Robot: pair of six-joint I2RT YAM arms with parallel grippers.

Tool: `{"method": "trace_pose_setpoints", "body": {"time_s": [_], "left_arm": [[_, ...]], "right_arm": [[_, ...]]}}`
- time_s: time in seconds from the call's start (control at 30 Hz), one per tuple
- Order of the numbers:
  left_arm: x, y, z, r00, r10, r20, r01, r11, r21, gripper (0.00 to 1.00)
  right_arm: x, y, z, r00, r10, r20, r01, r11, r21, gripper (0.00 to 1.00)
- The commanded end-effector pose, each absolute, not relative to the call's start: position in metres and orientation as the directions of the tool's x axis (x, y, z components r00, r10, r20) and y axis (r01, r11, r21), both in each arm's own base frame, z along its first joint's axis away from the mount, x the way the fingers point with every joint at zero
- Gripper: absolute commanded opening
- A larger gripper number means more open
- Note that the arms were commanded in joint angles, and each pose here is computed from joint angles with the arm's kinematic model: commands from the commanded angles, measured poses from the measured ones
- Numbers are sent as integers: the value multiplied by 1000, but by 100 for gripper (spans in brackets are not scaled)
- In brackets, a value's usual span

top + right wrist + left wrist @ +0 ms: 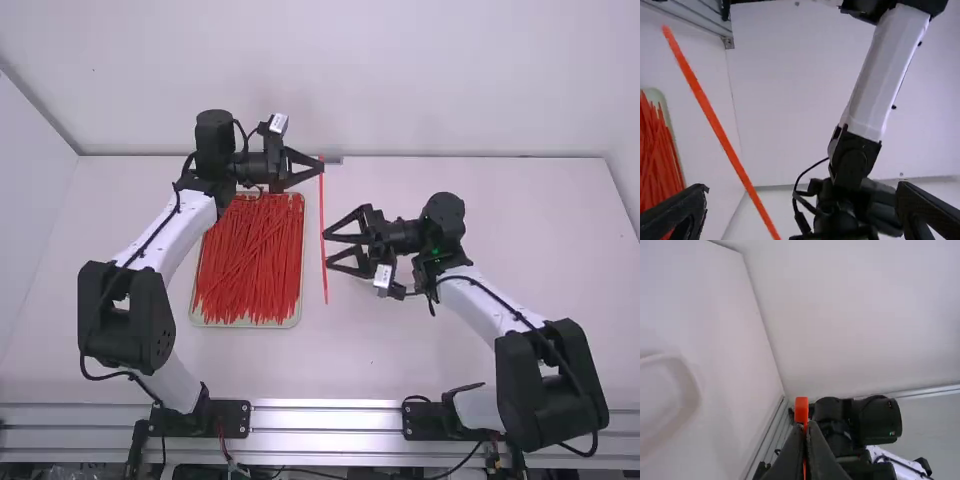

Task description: Fasten the cable tie

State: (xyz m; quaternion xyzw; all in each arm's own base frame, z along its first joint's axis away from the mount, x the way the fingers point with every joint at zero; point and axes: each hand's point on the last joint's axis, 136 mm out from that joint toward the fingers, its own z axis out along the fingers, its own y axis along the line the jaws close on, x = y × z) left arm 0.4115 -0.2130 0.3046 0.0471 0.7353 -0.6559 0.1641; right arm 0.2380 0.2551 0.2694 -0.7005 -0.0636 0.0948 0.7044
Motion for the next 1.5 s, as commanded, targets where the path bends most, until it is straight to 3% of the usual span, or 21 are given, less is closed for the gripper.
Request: {"method": "trace_pose_setpoints", "body": {"time_s": [0.0, 0.37, 0.4, 0.47, 0.53, 0.63, 0.87, 1.07, 1.23, 1.47], "left_arm": [[414, -214, 312, -938, -147, -313, 295, 130, -947, 2], [416, -208, 312, -936, -156, -314, 296, 132, -946, 2], [415, -210, 312, -937, -153, -314, 296, 132, -946, 2], [415, -211, 312, -937, -149, -315, 297, 130, -946, 2], [415, -211, 312, -936, -152, -316, 298, 132, -946, 2], [417, -211, 311, -935, -161, -315, 295, 138, -945, 2], [419, -210, 311, -933, -172, -317, 294, 145, -945, 2], [419, -210, 311, -932, -174, -317, 294, 146, -944, 2], [419, -210, 311, -932, -174, -317, 294, 146, -944, 2], [419, -210, 311, -932, -174, -317, 294, 146, -945, 2]], "right_arm": [[230, 257, 267, 964, 263, -29, -30, -1, -1000, 100], [227, 248, 265, 956, 292, -35, -34, -11, -999, 100], [227, 248, 265, 956, 292, -38, -36, -11, -999, 92], [226, 250, 265, 954, 296, -43, -41, -13, -999, 67], [223, 252, 265, 951, 306, -42, -40, -13, -999, 59], [220, 254, 265, 948, 317, -42, -40, -13, -999, 59], [221, 254, 263, 946, 315, -70, -66, -22, -998, 38], [221, 254, 262, 945, 316, -89, -84, -28, -996, 29], [221, 254, 262, 944, 316, -91, -86, -29, -996, 27], [218, 256, 261, 940, 323, -107, -101, -35, -994, 12]]}}
